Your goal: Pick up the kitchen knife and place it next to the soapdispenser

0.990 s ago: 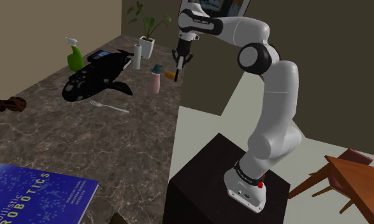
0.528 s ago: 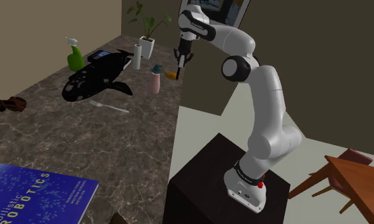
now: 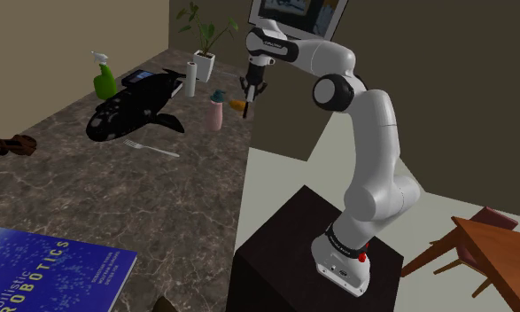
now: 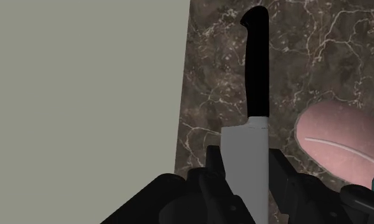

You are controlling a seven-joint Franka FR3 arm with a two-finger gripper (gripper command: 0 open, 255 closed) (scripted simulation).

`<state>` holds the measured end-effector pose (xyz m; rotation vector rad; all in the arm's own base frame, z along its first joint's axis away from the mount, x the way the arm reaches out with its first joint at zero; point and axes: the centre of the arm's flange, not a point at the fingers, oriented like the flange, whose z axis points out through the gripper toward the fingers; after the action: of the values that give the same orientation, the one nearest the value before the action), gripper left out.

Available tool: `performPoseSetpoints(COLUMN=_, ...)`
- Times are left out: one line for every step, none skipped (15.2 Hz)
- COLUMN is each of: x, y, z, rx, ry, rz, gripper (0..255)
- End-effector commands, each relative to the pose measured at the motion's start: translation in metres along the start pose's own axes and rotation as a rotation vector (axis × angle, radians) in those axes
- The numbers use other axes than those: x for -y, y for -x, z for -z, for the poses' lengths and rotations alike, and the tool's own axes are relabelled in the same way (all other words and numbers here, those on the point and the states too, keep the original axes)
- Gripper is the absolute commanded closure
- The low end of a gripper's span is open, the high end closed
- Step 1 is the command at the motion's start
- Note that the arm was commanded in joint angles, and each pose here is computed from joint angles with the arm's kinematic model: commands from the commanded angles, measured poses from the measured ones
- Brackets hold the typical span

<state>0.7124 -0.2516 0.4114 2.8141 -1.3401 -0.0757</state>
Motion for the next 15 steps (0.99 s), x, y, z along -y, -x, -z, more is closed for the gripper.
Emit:
performPoseSetpoints(x=0.001, y=0.0, z=-0.011, rx=0.0, ry=0.0, rz=0.0, gripper=255)
performPoseSetpoints(x=0.001, y=0.0, z=-0.016, rx=0.0, ry=0.0, rz=0.0, gripper=255)
performPoseSetpoints(x=0.002, y=-0.001, z=-0.021, rx=0.0, ry=0.0, rz=0.0, gripper=255)
performPoseSetpoints(x=0.002, y=-0.001, z=-0.026, rx=0.0, ry=0.0, rz=0.0, gripper=255)
performPoseSetpoints(x=0.002, y=-0.001, z=-0.032, rx=0.0, ry=0.0, rz=0.0, gripper=255)
performPoseSetpoints(x=0.002, y=-0.001, z=-0.037, rx=0.0, ry=0.0, rz=0.0, gripper=255)
performPoseSetpoints(x=0.003, y=-0.001, z=-0.042, rx=0.0, ry=0.0, rz=0.0, gripper=255)
performPoseSetpoints(x=0.003, y=-0.001, z=-0.048, rx=0.0, ry=0.0, rz=0.0, gripper=255)
performPoseSetpoints(x=0.003, y=-0.002, z=-0.053, rx=0.0, ry=0.0, rz=0.0, gripper=255)
performPoseSetpoints(x=0.003, y=-0.002, z=-0.058, rx=0.0, ry=0.0, rz=0.0, gripper=255)
performPoseSetpoints(x=0.003, y=-0.002, z=-0.063, rx=0.0, ry=0.0, rz=0.0, gripper=255)
performPoseSetpoints(x=0.004, y=-0.002, z=-0.069, rx=0.0, ry=0.0, rz=0.0, gripper=255)
performPoseSetpoints(x=0.004, y=-0.002, z=-0.074, rx=0.0, ry=0.0, rz=0.0, gripper=255)
performPoseSetpoints(x=0.004, y=-0.003, z=-0.079, rx=0.0, ry=0.0, rz=0.0, gripper=255)
performPoseSetpoints(x=0.004, y=-0.003, z=-0.084, rx=0.0, ry=0.0, rz=0.0, gripper=255)
